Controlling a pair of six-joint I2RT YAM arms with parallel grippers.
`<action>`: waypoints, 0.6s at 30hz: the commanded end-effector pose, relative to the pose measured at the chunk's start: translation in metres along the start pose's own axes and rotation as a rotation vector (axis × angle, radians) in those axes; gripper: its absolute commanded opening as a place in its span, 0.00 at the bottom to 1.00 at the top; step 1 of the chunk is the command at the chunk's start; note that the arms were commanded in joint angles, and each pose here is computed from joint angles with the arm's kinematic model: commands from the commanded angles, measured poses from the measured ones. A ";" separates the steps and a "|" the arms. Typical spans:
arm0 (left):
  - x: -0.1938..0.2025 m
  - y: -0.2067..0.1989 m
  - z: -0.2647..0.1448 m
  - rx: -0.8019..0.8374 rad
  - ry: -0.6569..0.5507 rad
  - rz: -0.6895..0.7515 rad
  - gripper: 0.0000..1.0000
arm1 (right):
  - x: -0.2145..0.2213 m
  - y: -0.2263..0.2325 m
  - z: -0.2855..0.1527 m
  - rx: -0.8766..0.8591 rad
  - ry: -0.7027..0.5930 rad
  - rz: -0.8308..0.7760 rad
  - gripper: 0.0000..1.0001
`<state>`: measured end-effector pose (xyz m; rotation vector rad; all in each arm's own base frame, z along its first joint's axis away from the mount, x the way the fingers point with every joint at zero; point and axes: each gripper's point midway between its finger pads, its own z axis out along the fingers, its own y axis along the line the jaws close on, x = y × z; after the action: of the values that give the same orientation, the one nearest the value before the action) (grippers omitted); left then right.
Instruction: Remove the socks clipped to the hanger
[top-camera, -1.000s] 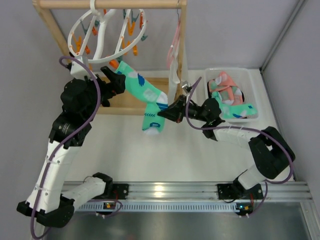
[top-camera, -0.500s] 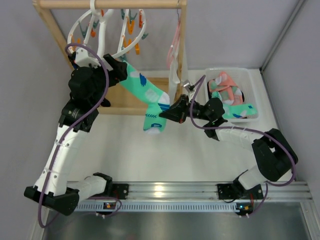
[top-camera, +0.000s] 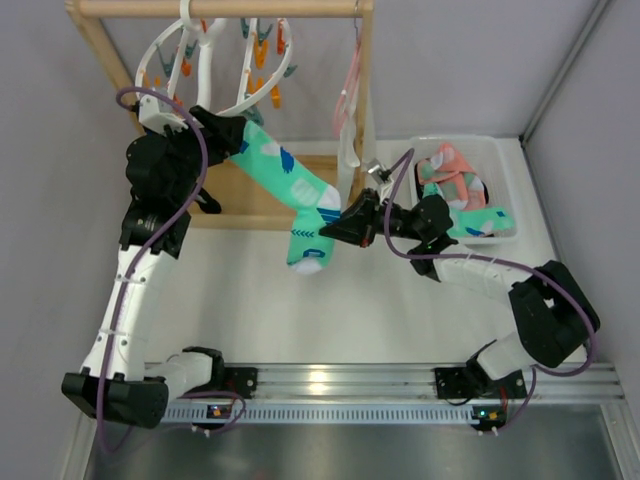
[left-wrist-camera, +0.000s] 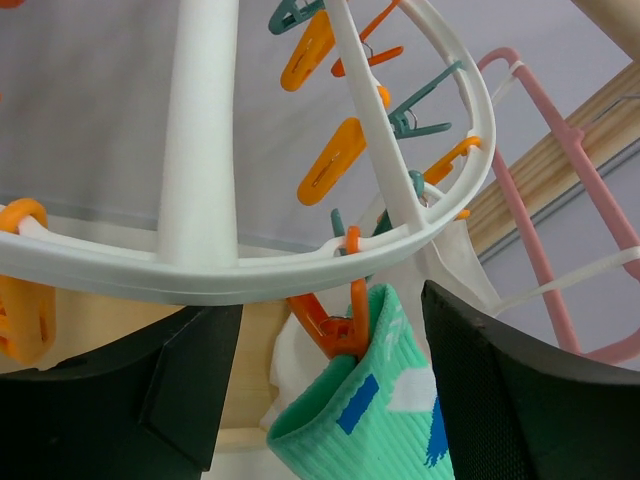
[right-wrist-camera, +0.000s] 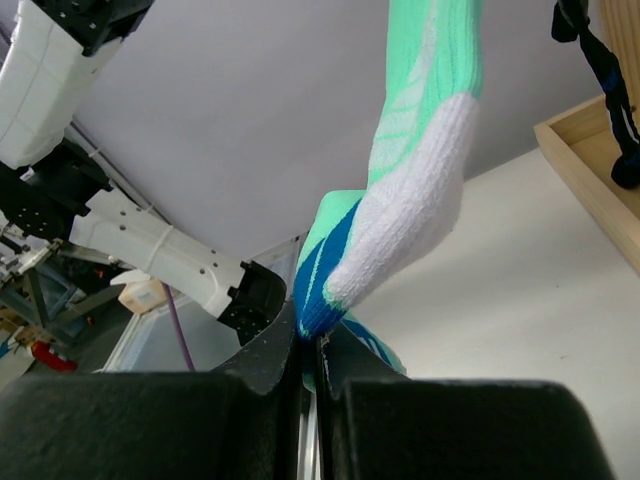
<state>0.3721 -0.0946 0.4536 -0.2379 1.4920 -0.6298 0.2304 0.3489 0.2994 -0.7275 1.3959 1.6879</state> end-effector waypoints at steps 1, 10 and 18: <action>-0.011 -0.016 -0.001 0.117 -0.044 -0.031 0.76 | -0.038 0.039 0.004 -0.100 -0.059 -0.128 0.00; -0.010 -0.026 0.003 0.204 -0.074 -0.034 0.68 | -0.038 0.047 0.009 -0.135 -0.042 -0.132 0.00; -0.016 -0.024 0.007 0.195 -0.097 -0.028 0.61 | -0.034 0.049 0.010 -0.147 -0.038 -0.132 0.00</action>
<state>0.3739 -0.1093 0.4568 -0.1620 1.4192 -0.7615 0.2184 0.3512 0.3191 -0.7831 1.3405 1.7162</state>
